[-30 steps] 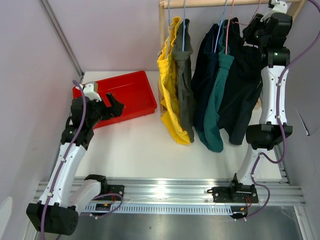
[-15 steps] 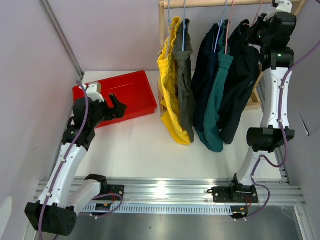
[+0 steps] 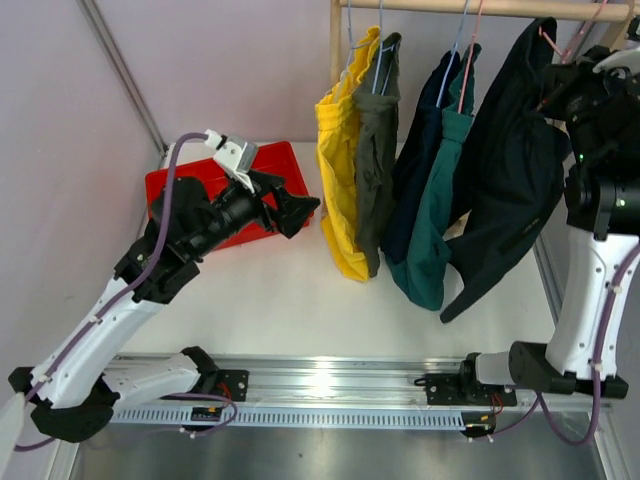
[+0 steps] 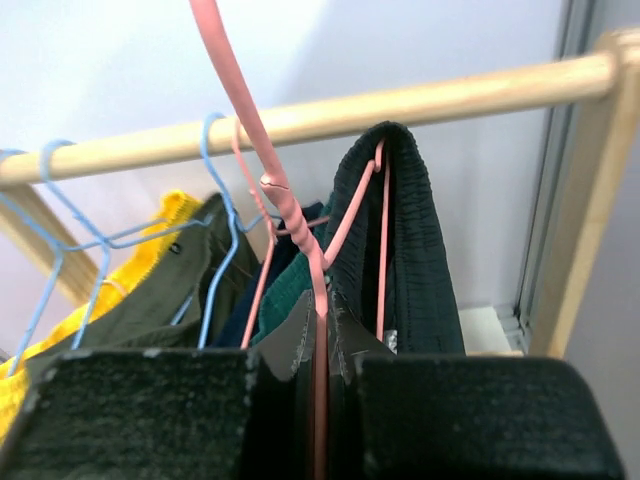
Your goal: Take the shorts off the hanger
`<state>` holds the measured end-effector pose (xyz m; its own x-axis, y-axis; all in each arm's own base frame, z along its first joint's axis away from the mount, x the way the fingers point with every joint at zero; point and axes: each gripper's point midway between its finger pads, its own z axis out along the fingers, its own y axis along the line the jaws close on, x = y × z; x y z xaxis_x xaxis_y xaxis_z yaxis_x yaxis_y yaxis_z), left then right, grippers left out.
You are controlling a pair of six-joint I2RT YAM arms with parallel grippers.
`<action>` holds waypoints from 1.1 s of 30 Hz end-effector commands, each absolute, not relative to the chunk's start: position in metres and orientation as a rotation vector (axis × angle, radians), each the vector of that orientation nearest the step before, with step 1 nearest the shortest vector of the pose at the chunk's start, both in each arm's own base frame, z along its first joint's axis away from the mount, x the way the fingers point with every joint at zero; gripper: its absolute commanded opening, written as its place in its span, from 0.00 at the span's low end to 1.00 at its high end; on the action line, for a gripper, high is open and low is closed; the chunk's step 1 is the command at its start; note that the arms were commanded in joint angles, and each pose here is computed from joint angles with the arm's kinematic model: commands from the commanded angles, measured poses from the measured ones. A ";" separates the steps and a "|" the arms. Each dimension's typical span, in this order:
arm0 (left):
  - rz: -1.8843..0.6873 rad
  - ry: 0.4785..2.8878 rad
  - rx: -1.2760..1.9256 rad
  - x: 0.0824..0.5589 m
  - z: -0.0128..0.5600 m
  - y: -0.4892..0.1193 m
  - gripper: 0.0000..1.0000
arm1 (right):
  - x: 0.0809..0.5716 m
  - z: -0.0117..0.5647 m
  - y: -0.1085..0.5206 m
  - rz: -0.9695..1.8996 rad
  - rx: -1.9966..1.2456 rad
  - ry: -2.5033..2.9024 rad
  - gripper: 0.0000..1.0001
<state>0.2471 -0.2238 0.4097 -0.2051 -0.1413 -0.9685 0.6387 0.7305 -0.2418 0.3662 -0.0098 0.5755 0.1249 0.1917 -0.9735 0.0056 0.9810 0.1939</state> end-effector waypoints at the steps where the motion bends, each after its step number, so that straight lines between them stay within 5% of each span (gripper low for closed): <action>1: -0.771 1.547 0.456 0.231 0.453 -0.239 1.00 | 0.355 0.593 -0.011 0.132 0.157 1.361 0.00; 4: -0.868 1.528 0.556 0.213 0.465 -0.266 0.99 | 0.349 0.580 -0.008 0.153 0.167 1.397 0.00; 8: -1.150 1.426 0.869 0.131 0.463 -0.337 0.99 | 0.326 0.566 -0.003 0.192 0.183 1.396 0.00; 13: -1.175 1.369 1.112 0.054 0.441 -0.425 0.99 | 0.319 0.538 0.003 0.239 0.213 1.454 0.00; 33: -0.931 1.397 0.963 0.087 0.405 -0.570 0.99 | 0.241 0.552 0.023 0.343 0.211 1.419 0.00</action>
